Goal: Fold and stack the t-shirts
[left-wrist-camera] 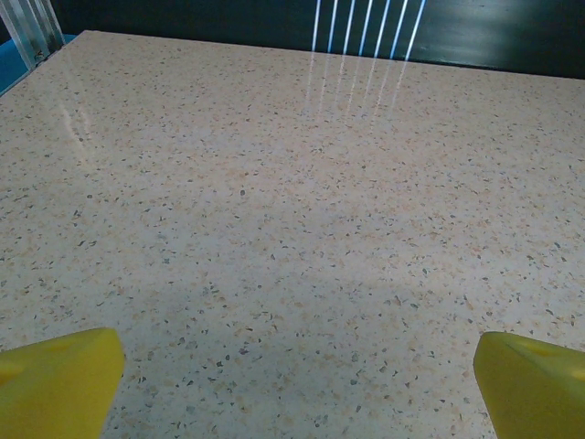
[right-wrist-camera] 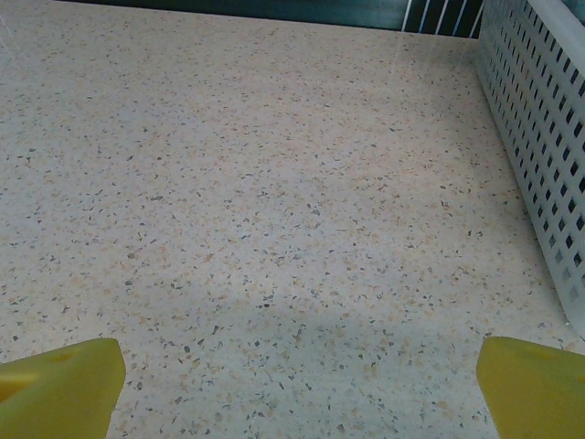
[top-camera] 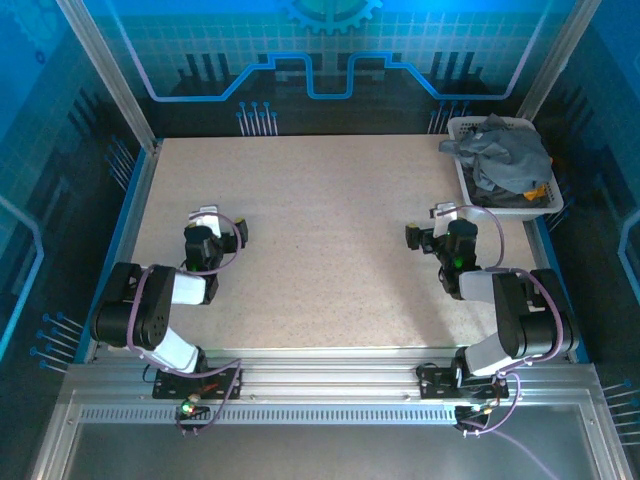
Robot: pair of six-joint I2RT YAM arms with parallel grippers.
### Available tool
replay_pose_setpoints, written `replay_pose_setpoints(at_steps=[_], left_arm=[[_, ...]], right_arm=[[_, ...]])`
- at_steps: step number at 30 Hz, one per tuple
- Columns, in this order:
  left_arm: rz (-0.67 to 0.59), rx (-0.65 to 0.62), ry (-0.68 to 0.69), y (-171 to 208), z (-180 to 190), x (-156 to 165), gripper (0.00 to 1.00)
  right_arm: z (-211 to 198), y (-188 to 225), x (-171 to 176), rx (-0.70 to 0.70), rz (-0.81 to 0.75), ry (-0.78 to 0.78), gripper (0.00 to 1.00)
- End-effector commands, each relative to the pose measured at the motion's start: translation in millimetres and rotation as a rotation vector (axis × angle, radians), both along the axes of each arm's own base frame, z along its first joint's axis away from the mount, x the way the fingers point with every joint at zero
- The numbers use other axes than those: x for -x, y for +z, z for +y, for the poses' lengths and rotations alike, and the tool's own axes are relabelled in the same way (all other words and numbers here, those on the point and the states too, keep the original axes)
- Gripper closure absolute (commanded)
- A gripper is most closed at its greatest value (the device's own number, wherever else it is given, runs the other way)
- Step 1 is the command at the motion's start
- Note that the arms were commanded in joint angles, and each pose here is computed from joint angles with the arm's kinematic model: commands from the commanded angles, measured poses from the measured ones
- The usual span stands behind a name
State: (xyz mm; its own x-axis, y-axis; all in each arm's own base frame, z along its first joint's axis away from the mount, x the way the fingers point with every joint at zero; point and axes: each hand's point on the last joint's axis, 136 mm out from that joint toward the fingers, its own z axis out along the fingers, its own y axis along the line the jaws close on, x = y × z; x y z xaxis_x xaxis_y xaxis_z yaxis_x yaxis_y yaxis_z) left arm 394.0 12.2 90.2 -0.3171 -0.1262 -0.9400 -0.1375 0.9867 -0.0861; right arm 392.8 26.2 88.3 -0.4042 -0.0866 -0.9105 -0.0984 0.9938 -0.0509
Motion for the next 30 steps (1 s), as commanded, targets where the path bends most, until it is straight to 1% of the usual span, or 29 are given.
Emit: replay_pose_setpoints(at_steps=[1, 2, 3, 4, 5, 6, 7, 8, 9, 10, 11, 12, 13, 14, 17, 19, 21, 23, 25, 28, 30], left_arm=[[-0.052, -0.057, 0.053, 18, 7, 6, 0.01], [-0.064, -0.1, 0.09, 34, 5, 11, 0.01], [-0.07, -0.146, 0.108, 50, 1, 14, 0.01], [-0.108, -0.166, 0.128, 76, -4, 15, 0.01], [-0.172, -0.135, 0.146, 106, -9, 15, 0.01], [-0.214, -0.065, 0.188, 129, -8, 14, 0.01], [-0.199, 0.075, 0.256, 147, -4, 15, 0.01], [-0.108, 0.204, 0.281, 156, -5, 20, 0.01], [-0.063, 0.285, 0.304, 168, -5, 26, 0.01], [-0.081, 0.38, 0.38, 177, 3, 27, 0.01], [-0.083, 0.482, 0.361, 182, 2, 18, 0.01], [-0.07, 0.569, 0.316, 189, -3, 9, 0.01], [-0.038, 0.615, 0.253, 195, -15, -3, 0.01], [-0.004, 0.622, 0.197, 208, -29, -12, 0.01], [0.1, 0.58, 0.105, 232, -67, -31, 0.01], [0.121, 0.549, 0.01, 250, -96, -36, 0.01], [0.121, 0.561, -0.103, 268, -127, -37, 0.01], [0.136, 0.588, -0.21, 279, -157, -34, 0.01], [0.151, 0.613, -0.274, 283, -177, -27, 0.01], [0.183, 0.656, -0.336, 283, -197, -15, 0.04], [0.199, 0.675, -0.365, 282, -204, -6, 0.07]], right_arm=[[4, 27, -8, 0.074, -0.025, -0.028, 0.0], [9, 40, -7, 0.138, 0.022, -0.051, 0.0], [15, 70, -11, 0.168, -0.013, -0.079, 0.0], [24, 107, -13, 0.166, -0.075, -0.089, 0.0], [33, 146, -13, 0.119, -0.135, -0.092, 0.0], [38, 176, -15, 0.019, -0.157, -0.103, 0.0], [40, 208, -18, -0.129, -0.132, -0.109, 0.0], [44, 222, -15, -0.244, -0.025, -0.077, 0.0], [35, 233, -15, -0.32, 0.038, -0.126, 0.0], [27, 244, -22, -0.364, 0.059, -0.153, 0.0], [20, 251, -29, -0.389, 0.075, -0.158, 0.0], [7, 255, -34, -0.376, 0.083, -0.214, 0.0], [-10, 260, -37, -0.338, 0.082, -0.303, 0.02], [-28, 260, -39, -0.311, 0.089, -0.394, 0.04], [-80, 251, -47, -0.288, 0.119, -0.606, 0.04], [-103, 237, -55, -0.311, 0.151, -0.673, 0.02], [-129, 216, -62, -0.322, 0.211, -0.767, 0.0], [-145, 196, -76, -0.331, 0.247, -0.807, 0.0], [-154, 176, -86, -0.349, 0.27, -0.835, 0.0], [-170, 144, -100, -0.423, 0.268, -0.873, 0.0], [-184, 127, -102, -0.487, 0.256, -0.916, 0.0]])
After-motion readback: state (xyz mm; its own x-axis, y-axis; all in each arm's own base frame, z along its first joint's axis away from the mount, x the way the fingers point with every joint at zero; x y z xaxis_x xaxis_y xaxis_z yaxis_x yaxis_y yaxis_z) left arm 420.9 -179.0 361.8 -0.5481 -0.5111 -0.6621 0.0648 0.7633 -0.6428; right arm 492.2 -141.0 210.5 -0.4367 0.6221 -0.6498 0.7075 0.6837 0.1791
